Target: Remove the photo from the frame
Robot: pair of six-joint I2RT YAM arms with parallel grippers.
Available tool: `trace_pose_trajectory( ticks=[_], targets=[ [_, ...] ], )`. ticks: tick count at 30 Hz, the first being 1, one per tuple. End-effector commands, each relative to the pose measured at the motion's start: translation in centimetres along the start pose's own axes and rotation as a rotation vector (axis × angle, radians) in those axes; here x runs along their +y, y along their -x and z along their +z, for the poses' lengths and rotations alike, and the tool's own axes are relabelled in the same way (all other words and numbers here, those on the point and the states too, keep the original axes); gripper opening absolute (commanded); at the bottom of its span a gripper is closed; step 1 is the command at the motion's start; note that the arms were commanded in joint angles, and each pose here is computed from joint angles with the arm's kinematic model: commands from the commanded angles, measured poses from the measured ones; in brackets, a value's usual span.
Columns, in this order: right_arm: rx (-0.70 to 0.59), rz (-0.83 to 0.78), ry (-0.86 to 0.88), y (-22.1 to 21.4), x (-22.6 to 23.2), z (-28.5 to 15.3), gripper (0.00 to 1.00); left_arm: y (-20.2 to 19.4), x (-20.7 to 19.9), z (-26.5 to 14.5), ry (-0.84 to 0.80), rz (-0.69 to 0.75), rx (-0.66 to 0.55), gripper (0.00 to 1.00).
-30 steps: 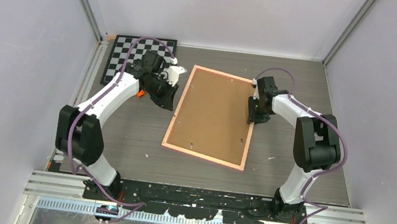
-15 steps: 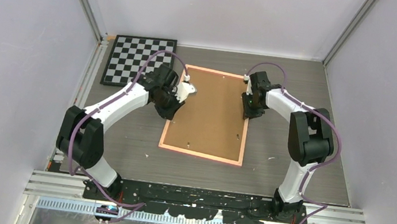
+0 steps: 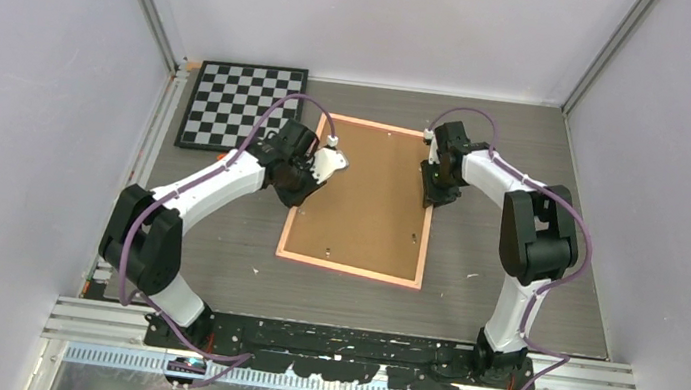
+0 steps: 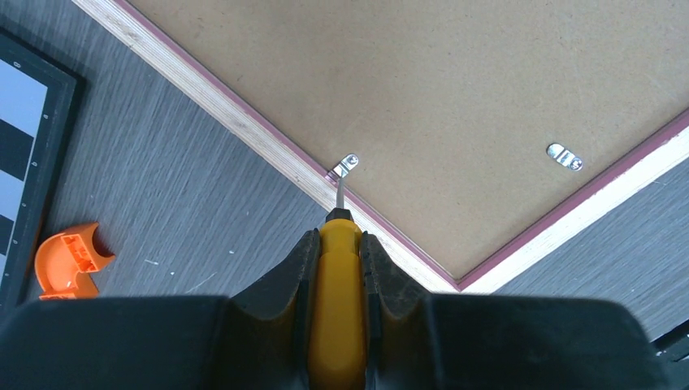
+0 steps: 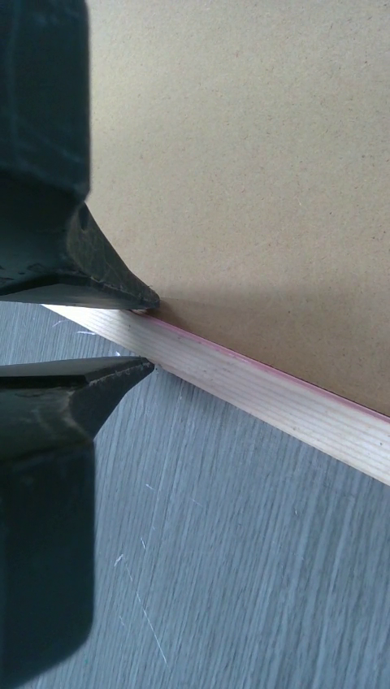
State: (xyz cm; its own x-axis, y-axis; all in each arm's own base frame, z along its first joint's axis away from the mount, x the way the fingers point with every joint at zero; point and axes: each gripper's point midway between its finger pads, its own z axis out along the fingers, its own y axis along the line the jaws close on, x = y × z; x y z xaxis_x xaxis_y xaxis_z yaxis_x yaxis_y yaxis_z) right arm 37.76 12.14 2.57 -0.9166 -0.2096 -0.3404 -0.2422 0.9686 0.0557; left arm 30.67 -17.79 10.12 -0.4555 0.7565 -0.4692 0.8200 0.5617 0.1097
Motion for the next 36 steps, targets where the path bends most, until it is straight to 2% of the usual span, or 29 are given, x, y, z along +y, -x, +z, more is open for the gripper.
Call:
trace_pose_trajectory(
  ticks=[1, 20, 24, 36],
  targets=[
    [0.067, -0.037, 0.007, -1.7, 0.1, 2.5, 0.14, 2.3, 1.6, -0.9, 0.066, 0.034, -0.072, 0.00],
    [0.077, -0.032, -0.011, -1.8, -0.2, 2.9, 0.07, 0.6, 0.6, 0.8, 0.003, 0.091, -0.006, 0.00],
    [0.078, -0.029, -0.018, -1.8, -0.3, 3.0, 0.01, 0.2, -0.4, 0.3, -0.027, 0.120, 0.011, 0.00],
    [0.096, -0.008, -0.038, -2.1, -0.6, 3.5, 0.00, -0.7, -2.8, 0.0, -0.110, 0.134, 0.052, 0.00]
  ],
)
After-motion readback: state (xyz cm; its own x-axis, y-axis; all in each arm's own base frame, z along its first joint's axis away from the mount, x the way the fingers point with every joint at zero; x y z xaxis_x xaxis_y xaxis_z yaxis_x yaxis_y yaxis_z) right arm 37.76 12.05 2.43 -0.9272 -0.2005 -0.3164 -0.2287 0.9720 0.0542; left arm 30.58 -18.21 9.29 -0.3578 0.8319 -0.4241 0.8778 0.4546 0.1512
